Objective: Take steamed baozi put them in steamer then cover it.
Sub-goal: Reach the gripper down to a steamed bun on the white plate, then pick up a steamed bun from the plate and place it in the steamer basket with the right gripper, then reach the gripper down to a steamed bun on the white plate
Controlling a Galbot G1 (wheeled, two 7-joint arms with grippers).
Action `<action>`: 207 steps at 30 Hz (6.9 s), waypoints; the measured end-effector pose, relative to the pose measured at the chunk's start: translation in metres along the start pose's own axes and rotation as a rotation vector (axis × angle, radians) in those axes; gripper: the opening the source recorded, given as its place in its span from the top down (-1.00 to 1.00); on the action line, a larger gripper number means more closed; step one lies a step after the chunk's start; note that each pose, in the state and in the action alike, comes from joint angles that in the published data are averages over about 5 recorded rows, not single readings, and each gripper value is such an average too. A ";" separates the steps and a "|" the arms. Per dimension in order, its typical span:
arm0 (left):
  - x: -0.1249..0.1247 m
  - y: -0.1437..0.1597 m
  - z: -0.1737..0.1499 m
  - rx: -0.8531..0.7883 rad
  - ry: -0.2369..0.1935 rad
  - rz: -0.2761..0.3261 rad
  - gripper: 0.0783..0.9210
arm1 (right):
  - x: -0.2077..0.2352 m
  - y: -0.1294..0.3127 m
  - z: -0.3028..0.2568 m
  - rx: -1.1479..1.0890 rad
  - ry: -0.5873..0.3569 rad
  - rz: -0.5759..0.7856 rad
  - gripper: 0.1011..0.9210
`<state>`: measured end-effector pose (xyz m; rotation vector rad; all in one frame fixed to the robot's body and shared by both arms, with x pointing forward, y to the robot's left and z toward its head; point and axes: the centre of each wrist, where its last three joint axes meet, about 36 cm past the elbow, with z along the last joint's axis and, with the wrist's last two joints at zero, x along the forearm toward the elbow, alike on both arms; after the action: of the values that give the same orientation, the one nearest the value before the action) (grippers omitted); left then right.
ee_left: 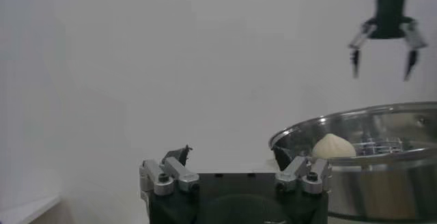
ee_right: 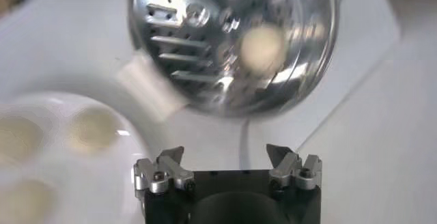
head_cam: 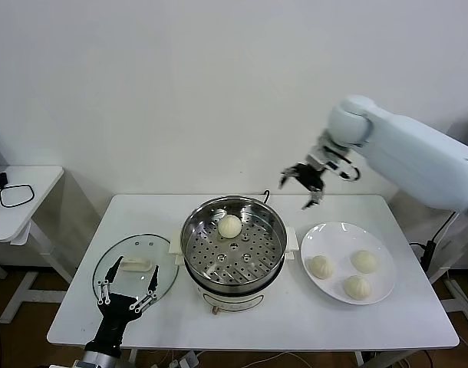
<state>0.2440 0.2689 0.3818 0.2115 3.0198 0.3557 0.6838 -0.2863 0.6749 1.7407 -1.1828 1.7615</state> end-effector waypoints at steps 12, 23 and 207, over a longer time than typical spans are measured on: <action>-0.002 0.000 0.001 0.002 0.001 -0.007 -0.77 | -0.057 0.094 0.060 -0.391 -0.032 -0.065 -0.76; -0.001 0.002 0.004 -0.002 0.008 -0.017 -0.77 | -0.127 0.127 0.066 -0.505 -0.049 -0.118 -0.76; -0.009 -0.004 -0.004 0.004 0.009 -0.055 -0.77 | -0.149 0.174 0.071 -0.409 0.068 -0.304 -0.29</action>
<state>0.2520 0.2626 0.3850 0.1273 3.0286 0.3475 0.6156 -0.3986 0.4749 1.5101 -1.0897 1.2856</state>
